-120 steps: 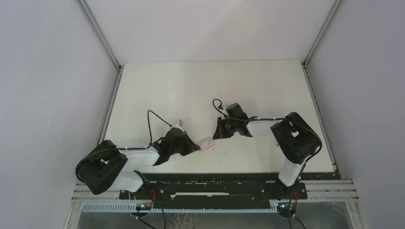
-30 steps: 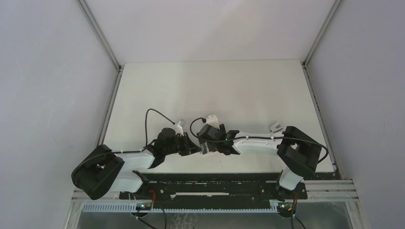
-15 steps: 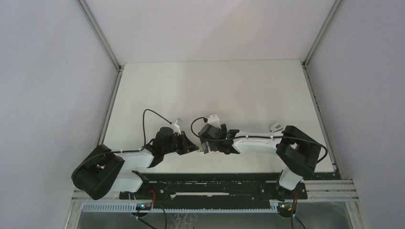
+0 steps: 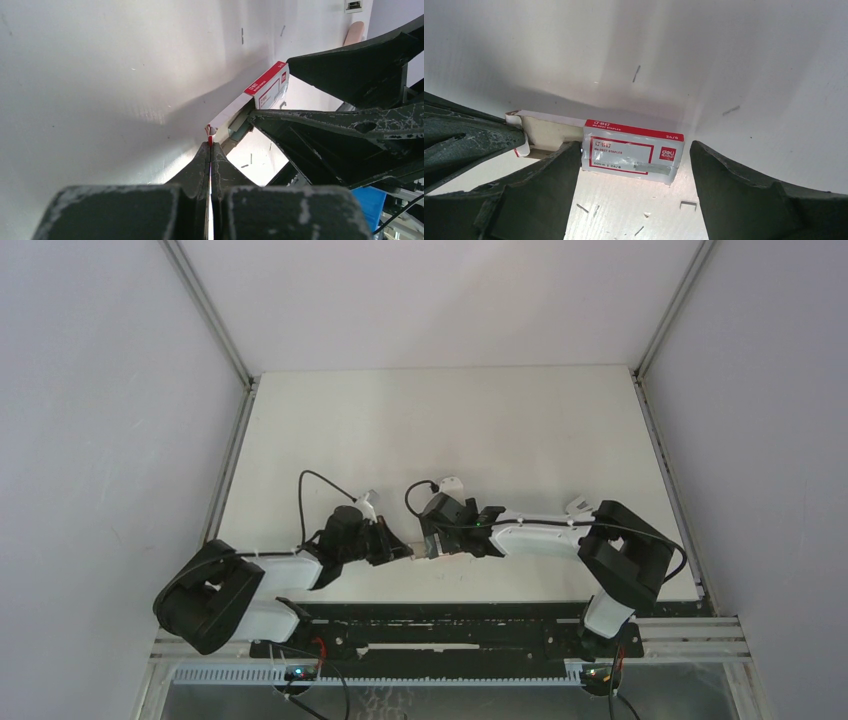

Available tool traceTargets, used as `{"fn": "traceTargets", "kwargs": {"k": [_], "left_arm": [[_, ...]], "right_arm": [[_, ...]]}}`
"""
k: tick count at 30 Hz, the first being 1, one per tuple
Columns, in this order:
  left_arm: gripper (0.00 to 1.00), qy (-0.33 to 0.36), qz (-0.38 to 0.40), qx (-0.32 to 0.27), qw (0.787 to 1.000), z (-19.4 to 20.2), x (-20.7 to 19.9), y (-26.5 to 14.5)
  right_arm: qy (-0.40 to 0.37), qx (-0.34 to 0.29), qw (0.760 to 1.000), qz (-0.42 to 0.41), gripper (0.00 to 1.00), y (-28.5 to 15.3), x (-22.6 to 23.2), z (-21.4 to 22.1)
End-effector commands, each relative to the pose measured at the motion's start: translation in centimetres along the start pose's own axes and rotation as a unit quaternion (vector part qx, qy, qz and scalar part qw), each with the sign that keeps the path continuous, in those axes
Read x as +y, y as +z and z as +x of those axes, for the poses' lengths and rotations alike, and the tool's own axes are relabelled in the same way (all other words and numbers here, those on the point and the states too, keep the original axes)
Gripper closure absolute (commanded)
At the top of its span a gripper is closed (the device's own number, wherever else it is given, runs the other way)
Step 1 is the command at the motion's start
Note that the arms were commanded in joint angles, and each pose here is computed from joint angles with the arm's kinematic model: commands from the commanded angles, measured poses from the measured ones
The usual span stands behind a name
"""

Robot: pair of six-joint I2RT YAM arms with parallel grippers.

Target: Load the staples into the stapler

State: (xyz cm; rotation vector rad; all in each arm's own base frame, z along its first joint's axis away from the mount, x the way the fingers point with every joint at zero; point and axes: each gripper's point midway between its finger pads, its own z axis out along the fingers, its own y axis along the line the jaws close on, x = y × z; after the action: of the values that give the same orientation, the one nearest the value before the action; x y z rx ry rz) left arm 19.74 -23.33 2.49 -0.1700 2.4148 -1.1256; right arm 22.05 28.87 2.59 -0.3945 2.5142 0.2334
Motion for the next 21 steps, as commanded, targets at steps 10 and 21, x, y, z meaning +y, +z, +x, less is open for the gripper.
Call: {"fn": "traceTargets", "kwargs": {"k": [10, 21], "left_arm": [[1.00, -0.010, -0.021, -0.005, 1.000, -0.1, 1.4, -0.1], [1.00, -0.013, -0.026, -0.006, 1.000, -0.1, 1.7, -0.2]], "right_arm": [[0.022, -0.008, 1.000, -0.014, 0.21, 0.0, -0.2, -0.8], [0.032, -0.005, 0.999, -0.011, 0.22, 0.2, -0.8, -0.6]]}}
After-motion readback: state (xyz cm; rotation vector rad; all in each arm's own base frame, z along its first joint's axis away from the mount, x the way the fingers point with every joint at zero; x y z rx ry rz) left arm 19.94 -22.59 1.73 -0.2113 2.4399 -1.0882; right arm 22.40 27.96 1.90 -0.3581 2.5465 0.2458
